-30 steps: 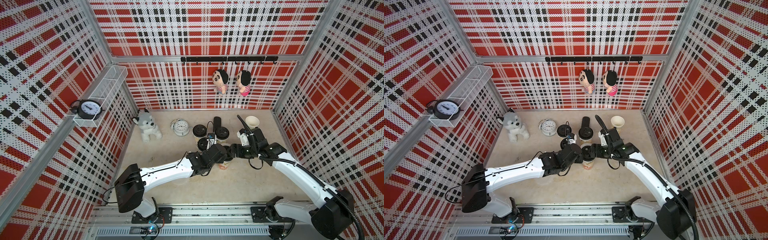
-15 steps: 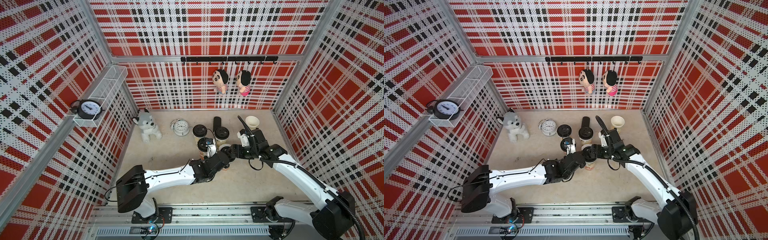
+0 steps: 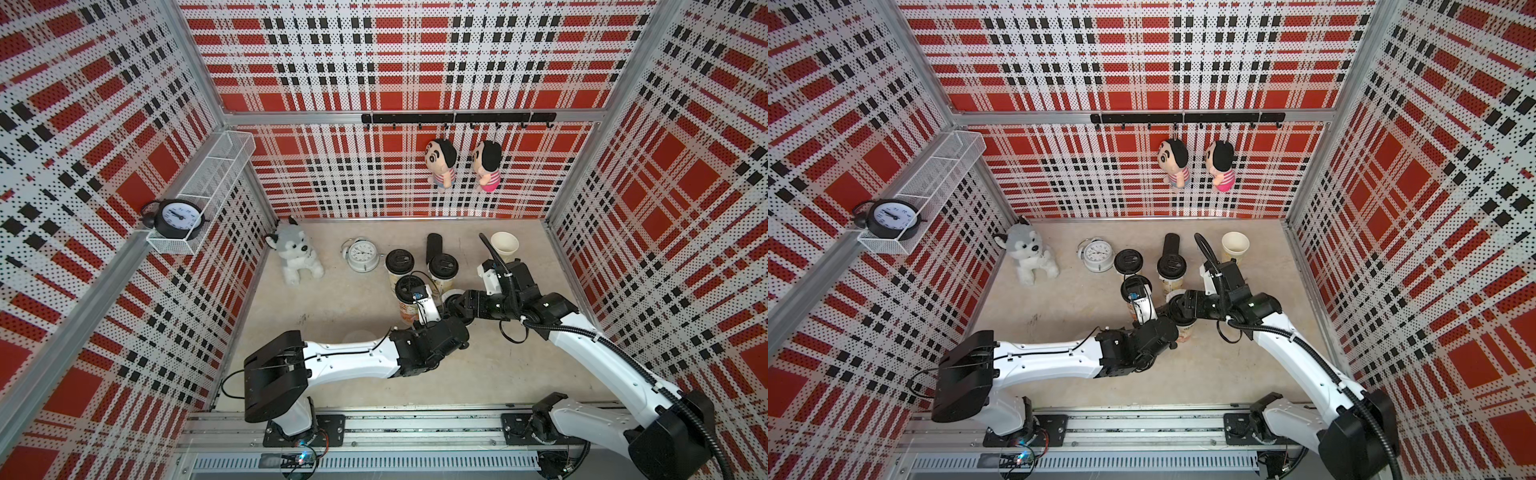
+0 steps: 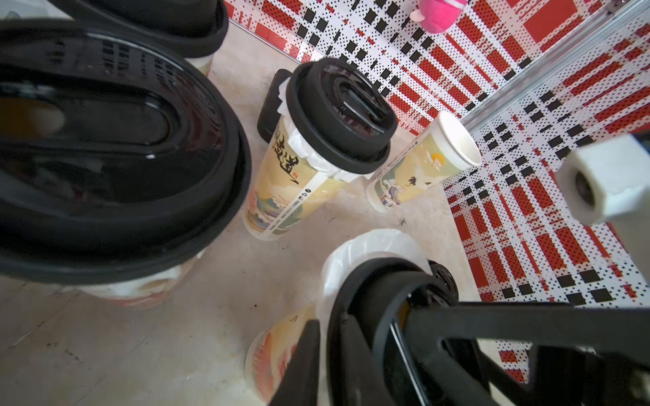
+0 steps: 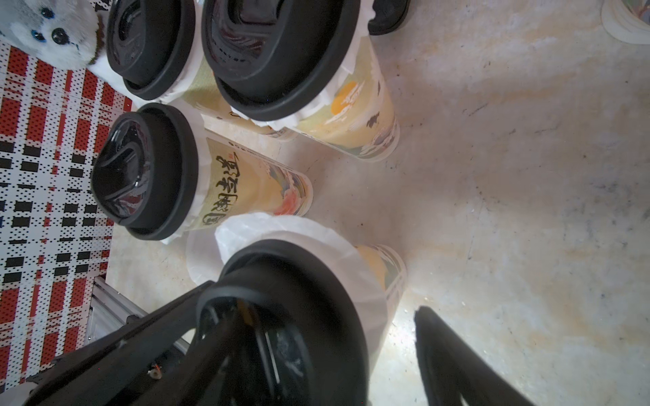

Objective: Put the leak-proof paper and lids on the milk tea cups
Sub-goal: Secure the cup lid on the cup.

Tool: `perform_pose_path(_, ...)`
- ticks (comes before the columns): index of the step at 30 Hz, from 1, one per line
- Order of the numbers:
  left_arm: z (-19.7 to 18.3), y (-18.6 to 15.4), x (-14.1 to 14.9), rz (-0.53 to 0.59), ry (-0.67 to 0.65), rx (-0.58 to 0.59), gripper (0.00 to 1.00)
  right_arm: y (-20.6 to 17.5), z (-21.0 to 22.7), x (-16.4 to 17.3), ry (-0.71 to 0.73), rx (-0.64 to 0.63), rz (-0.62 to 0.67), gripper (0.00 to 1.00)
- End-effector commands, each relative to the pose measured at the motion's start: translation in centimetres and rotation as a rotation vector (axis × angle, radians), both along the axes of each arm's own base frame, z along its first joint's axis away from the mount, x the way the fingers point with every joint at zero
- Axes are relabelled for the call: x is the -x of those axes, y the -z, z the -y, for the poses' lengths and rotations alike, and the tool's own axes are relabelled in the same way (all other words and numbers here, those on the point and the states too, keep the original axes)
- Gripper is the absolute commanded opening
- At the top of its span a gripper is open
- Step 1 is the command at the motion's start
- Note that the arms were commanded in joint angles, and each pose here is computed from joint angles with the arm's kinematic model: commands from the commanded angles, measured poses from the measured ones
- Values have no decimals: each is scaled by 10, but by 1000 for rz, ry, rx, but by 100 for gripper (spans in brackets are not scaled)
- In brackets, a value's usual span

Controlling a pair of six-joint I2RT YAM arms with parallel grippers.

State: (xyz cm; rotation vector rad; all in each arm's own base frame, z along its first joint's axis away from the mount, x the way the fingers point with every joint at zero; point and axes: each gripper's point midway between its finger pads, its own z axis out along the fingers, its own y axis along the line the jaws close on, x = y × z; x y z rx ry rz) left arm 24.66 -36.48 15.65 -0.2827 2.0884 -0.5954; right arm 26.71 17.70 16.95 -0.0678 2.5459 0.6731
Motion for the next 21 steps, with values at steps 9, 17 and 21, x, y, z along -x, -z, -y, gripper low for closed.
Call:
perform_pose_path(9,-42,159,108,-471,295,-553,21,77,39,59,-5,226,-275,79)
perform_pose_path(17,-22,97,83,-353,279,-548,35,79,41,58,8,227,-273,79)
perform_pose_path(21,-15,58,65,-289,267,-513,42,78,41,58,14,226,-270,79)
